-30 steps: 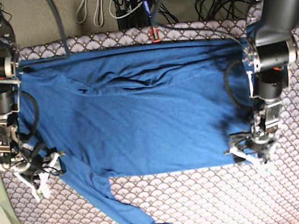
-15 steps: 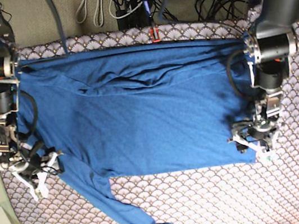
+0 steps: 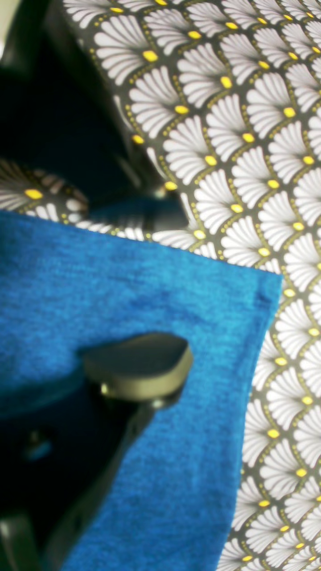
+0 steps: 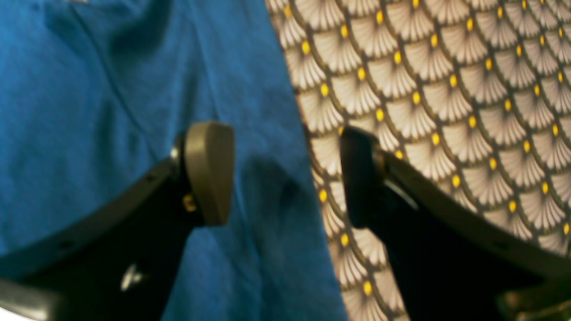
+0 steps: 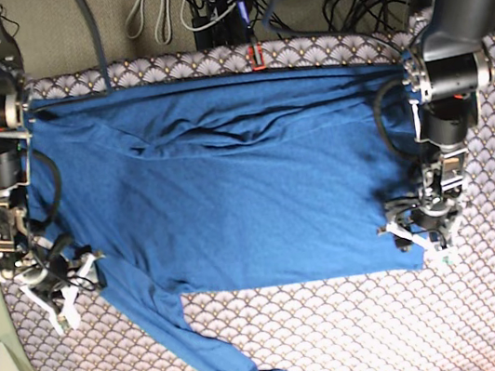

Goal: Fold the T-shirt properly
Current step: 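Grasp the shirt's side corners near the sleeves with both grippers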

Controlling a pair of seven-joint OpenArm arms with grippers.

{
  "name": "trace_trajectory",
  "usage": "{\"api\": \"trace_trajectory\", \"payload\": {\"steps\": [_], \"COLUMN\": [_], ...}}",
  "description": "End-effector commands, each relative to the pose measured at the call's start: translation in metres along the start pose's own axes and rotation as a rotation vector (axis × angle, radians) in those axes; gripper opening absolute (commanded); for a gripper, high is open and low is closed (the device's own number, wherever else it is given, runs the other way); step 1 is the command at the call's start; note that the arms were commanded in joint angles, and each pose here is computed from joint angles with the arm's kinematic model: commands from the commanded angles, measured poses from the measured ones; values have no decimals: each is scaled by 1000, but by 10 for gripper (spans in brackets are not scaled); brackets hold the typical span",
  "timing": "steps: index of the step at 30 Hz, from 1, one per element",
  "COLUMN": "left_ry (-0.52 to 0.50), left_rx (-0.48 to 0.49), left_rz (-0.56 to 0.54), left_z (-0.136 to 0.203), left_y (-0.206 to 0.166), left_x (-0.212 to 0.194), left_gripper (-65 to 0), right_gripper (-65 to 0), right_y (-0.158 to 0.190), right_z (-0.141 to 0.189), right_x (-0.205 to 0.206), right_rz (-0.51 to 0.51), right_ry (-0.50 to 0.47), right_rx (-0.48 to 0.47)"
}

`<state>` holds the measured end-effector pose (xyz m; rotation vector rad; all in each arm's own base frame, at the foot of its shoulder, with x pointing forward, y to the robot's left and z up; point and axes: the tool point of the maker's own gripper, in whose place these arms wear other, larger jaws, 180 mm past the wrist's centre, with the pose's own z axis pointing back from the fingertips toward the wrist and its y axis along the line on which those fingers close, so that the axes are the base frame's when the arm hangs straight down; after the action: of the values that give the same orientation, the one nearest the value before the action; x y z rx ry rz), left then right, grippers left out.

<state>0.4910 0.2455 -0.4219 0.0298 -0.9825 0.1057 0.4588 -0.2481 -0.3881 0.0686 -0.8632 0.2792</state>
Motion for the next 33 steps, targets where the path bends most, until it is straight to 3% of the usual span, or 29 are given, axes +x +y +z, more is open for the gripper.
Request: {"api": "trace_trajectory", "payload": {"steps": [1,4,7,11,17,25,27,30,33], "left_ry": [-32,-33,-32,-31,-29,-27,-28,-28,-27], "left_rx": [1,1,1,-2,-2,-2,-1,-1,-2], "left_rz": [0,0,0,-6,-8,-8,-3,-3,-8], "left_z": [-1,-1,-1,-1,-1,-1,-1,-1,-1], "left_y": [2,2,2,1,1,1,1,1,1], "left_x": [21,22,21,21,20,20,20,20,20], "left_gripper": [-360,-433,-436,-441,-441,-463,-528,-650,-645], "right_gripper": [-269,-269,-269,-269,-269,-287,-341,-481,-650], "right_y": [-5,-4,-3,-4,-24,-21,-21,-22,-22], "right_z": [3,2,-2,-7,-4,-5,-5,-5,-5], "right_x": [30,28,16,7,-1,-1,0,2,3], "right_rz": [0,-6,-27,-64,-91,-93,-92,-92,-90], "right_ry": [-84,-81,-53,-84,-88,-88,-91,-94,-97], "right_rx": [-9,-5,3,10,-68,-62,-62,-63,-63]}}
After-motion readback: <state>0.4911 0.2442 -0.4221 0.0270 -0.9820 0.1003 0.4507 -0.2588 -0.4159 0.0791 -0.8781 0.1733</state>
